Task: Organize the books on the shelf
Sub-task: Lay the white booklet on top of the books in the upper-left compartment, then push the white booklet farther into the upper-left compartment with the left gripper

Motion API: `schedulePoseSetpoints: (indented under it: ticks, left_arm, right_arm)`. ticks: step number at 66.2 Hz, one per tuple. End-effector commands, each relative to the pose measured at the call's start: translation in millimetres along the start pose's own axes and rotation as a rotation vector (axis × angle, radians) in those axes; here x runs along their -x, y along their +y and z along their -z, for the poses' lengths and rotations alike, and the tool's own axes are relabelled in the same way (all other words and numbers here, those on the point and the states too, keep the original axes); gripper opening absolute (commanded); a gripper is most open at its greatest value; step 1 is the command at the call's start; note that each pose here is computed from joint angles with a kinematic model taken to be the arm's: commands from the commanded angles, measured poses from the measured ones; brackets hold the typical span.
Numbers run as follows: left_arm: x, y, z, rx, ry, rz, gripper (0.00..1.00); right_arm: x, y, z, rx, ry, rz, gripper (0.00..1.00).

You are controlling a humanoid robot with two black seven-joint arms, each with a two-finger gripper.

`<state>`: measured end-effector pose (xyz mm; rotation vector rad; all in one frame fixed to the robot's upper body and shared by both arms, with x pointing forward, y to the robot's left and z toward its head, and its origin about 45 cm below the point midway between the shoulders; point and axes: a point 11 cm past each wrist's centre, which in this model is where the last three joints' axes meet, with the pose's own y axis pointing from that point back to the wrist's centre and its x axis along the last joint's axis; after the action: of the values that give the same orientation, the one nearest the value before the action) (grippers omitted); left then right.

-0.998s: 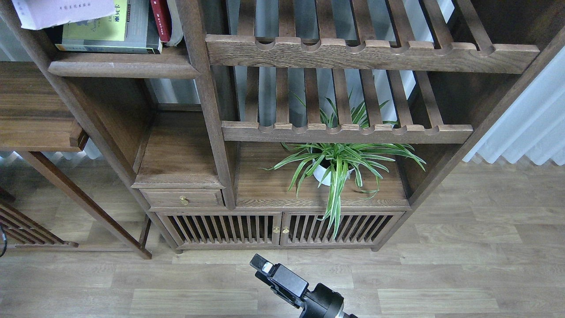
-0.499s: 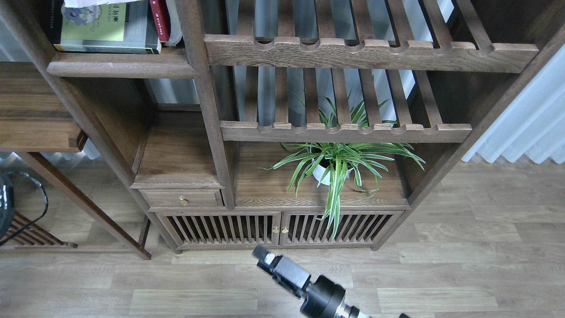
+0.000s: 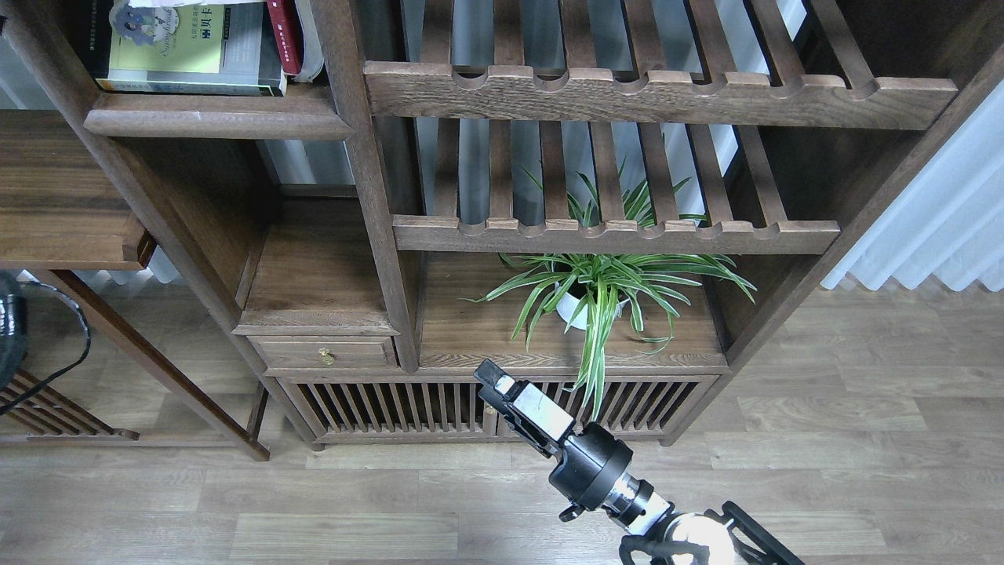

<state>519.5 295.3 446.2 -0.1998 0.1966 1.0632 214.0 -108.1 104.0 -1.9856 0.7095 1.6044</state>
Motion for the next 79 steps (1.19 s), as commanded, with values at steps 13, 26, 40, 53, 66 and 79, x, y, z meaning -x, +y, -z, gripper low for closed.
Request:
schedulePoseSetpoints:
  ticks: [13,26,40,53,66,79]
  left_arm:
    - [14.6,-3.2,22.8,0.020,0.115,0.075,0.98]
    - [8.9,35.3,41.4,-0.006,0.079,0.097,0.99]
    - [-3.6,97.5,69.1,0.019,0.164,0.114,1.00]
    - [-17.5,114.5,86.4,-0.003,0.187,0.069,1.00]
    - [-21.3,120.1,99.7,-0.019,0.209,0.052,0.91]
    - [-22.3,118.5,96.2,0.014,0.248,0.058,0.44]
  right_arm:
    - [7.3,-2.4,8.5,-0.022,0.012,0.023,0.99]
    - [7.8,-1.8,12.8,-0.036,0.015,0.024,0.99]
    - [9.7,-2.5,13.2,-0.037,0.016,0.030,0.99]
    - [10.0,-2.8,14.0,-0.039,0.017,0.031,0.99]
    - [10.0,-2.9,13.5,-0.037,0.017,0.031,0.99]
    - [9.5,-2.8,13.4,-0.037,0.017,0.029,0.99]
